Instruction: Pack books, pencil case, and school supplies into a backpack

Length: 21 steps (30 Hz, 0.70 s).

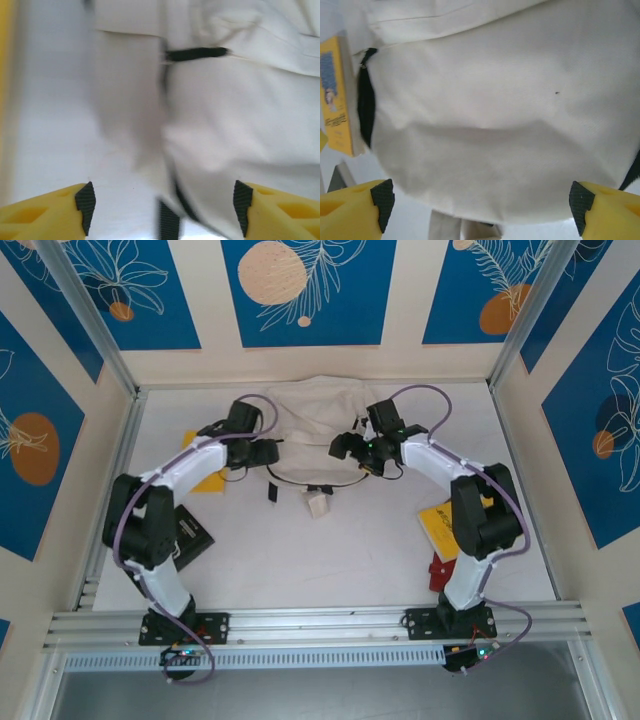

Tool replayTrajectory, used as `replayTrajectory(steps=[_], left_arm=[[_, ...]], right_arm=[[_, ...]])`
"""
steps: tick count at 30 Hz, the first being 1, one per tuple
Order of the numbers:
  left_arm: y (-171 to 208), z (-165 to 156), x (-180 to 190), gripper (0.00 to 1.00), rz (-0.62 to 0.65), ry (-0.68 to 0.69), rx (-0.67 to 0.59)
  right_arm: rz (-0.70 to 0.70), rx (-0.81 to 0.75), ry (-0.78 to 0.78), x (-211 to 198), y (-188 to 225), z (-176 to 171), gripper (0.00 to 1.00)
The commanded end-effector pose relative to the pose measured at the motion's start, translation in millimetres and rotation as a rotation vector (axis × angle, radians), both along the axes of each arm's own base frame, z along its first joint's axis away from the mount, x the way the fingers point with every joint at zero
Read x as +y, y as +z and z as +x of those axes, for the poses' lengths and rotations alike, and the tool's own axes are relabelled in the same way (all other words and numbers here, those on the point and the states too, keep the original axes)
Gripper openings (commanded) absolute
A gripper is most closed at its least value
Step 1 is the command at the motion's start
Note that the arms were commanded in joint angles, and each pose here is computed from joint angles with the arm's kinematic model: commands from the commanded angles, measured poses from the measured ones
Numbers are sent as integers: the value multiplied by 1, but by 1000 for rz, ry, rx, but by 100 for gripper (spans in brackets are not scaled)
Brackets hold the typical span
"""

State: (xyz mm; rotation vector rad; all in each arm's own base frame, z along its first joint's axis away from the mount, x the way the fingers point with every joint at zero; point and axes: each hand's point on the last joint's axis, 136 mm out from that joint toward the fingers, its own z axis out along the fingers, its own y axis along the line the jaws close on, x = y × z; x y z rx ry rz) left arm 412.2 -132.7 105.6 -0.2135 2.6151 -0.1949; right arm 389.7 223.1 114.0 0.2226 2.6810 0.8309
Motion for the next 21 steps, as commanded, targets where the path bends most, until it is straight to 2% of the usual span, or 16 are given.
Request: replayTrajectory(steps=[1,2,3,8,12,21], left_arm=[[-20,-24,53,84,95,142,66],[-23,-33,65,96,109,193,69],[-23,-41,77,100,129,235,63],[-34,-88,118,100,254,370,98],[-56,-114,131,100,252,413,168],[-85,-128,139,99,211,463,265]], right_arm=[[-7,16,44,7,1,-23,93],[-6,16,56,10,2,-27,93],[-4,15,70,15,3,-32,93],[3,22,119,34,2,-46,94],[13,28,137,44,1,-49,94],[19,30,159,54,4,-51,93]])
